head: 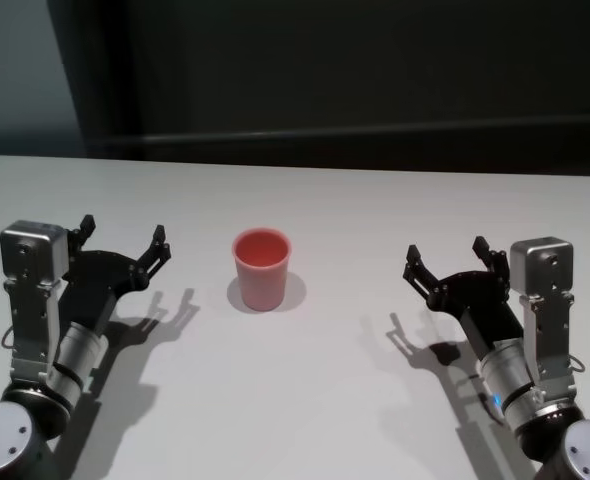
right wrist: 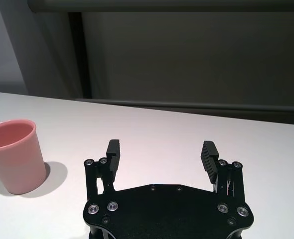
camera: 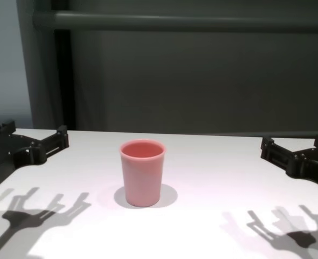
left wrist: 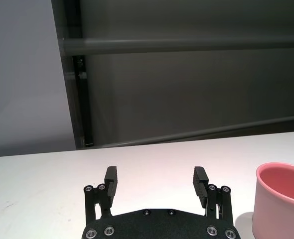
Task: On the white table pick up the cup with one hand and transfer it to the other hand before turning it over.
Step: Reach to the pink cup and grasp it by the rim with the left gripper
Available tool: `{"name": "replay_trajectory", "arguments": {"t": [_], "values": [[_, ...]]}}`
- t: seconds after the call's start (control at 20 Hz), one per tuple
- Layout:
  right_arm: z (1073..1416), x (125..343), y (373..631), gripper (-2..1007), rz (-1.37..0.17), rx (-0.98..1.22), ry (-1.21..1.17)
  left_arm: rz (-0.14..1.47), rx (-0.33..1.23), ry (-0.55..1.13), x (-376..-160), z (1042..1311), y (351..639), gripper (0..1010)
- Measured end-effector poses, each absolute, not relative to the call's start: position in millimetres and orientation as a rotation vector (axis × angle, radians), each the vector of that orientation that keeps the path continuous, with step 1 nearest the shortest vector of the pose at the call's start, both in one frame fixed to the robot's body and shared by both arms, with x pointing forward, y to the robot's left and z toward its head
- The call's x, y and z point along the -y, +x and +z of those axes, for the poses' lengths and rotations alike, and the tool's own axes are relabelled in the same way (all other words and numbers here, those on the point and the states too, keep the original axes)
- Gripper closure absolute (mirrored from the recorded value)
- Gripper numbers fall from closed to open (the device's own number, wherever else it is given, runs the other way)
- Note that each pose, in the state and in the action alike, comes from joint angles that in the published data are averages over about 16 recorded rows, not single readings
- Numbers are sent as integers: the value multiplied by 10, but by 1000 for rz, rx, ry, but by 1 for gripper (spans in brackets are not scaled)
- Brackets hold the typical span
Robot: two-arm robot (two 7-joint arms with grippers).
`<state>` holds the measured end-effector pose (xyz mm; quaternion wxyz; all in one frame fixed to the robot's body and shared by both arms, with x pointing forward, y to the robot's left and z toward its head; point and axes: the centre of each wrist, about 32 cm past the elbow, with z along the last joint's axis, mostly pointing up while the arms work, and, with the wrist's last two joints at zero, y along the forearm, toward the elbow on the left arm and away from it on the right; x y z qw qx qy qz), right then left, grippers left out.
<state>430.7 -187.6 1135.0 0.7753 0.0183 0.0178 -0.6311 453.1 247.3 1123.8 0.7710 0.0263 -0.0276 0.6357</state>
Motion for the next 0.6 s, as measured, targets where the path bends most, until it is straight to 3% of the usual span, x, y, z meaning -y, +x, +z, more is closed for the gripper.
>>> {"name": "replay_trajectory", "arguments": {"t": [0.6], "values": [[11350,1876,4307,3,-1366,-38,40,1377,61,58,-2473,11239,4533,9]]}}
